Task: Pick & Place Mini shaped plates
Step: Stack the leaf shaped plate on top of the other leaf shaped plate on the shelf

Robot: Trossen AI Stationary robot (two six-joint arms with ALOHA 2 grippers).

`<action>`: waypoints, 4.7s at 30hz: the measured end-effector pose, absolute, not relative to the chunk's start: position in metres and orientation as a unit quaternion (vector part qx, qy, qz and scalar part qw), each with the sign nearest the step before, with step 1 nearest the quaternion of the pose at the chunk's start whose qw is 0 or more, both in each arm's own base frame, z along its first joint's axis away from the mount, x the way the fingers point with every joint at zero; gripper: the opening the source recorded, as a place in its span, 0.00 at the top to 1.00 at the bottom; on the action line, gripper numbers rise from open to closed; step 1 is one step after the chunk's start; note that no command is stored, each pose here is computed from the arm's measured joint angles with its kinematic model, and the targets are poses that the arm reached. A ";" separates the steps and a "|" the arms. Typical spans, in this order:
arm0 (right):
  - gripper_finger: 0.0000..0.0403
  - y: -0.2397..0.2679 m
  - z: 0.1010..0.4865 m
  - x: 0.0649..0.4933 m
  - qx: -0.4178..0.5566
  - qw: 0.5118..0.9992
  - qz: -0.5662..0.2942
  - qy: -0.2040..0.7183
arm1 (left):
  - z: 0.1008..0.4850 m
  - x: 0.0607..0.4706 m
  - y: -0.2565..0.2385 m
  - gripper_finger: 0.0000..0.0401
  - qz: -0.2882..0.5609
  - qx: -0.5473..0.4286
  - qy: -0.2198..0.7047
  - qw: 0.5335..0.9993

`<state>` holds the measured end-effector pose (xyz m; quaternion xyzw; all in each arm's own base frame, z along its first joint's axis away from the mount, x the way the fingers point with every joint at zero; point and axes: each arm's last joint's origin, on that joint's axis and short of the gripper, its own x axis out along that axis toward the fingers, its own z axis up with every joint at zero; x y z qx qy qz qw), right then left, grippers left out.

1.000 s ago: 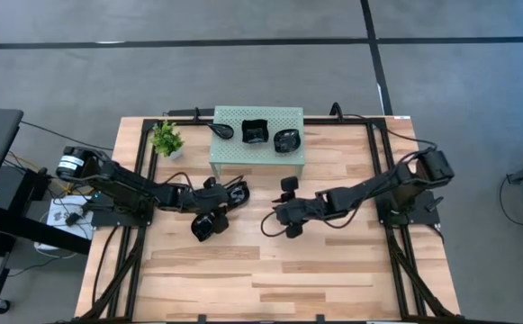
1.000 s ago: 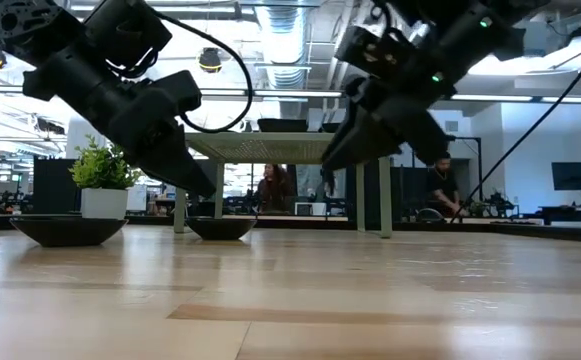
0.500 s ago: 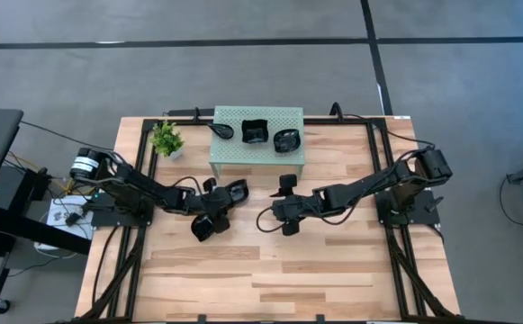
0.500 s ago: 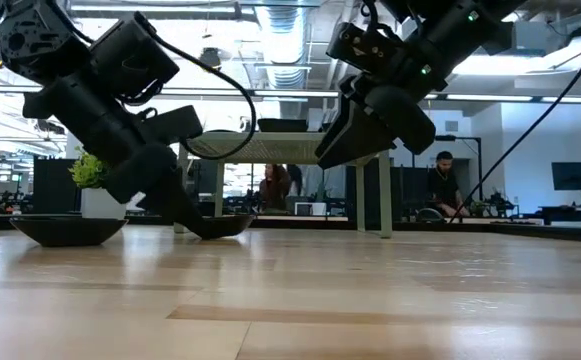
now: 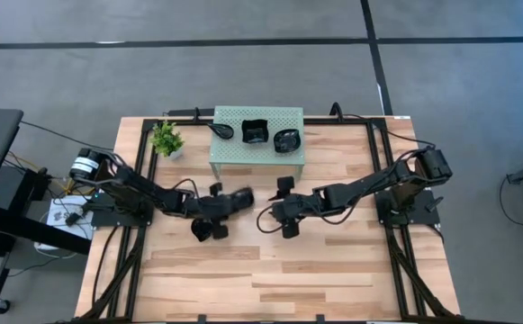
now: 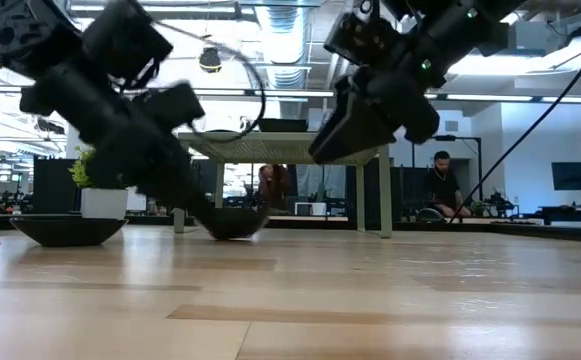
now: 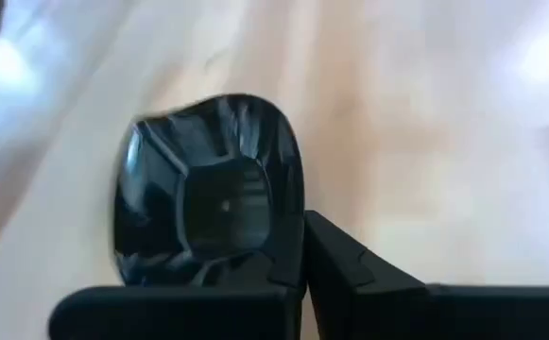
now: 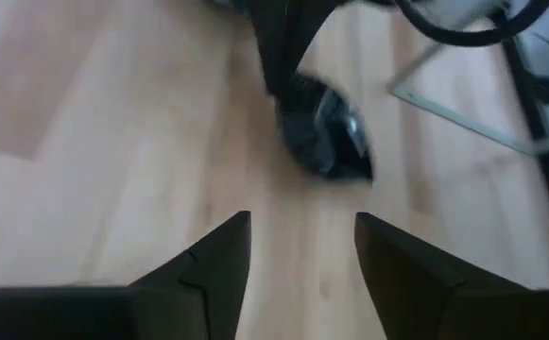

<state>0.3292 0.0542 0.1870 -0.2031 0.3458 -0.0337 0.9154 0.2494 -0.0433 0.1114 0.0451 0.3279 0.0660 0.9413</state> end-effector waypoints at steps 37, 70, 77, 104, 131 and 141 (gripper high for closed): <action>0.76 0.048 0.193 0.337 -0.110 0.941 0.125 0.296 | 0.158 0.284 -0.077 0.98 -0.043 0.189 0.211 0.958; 0.99 0.053 0.191 0.335 -0.114 0.935 0.133 0.307 | 0.168 0.286 -0.080 0.80 -0.041 0.177 0.166 0.969; 1.00 0.078 0.229 0.323 -0.157 0.909 0.121 0.366 | 0.213 0.271 -0.083 0.75 -0.033 0.155 0.084 0.984; 1.00 -0.064 0.329 0.303 -0.353 0.805 0.018 0.476 | 0.236 0.243 -0.071 0.77 -0.021 0.124 0.032 0.992; 0.81 -0.068 0.318 0.309 -0.285 0.823 -0.010 0.492 | 0.236 0.243 -0.071 0.77 -0.021 0.124 0.032 0.992; 0.81 0.030 0.319 0.316 -0.267 0.849 0.073 0.451 | 0.236 0.241 -0.078 0.77 -0.097 0.041 0.034 0.994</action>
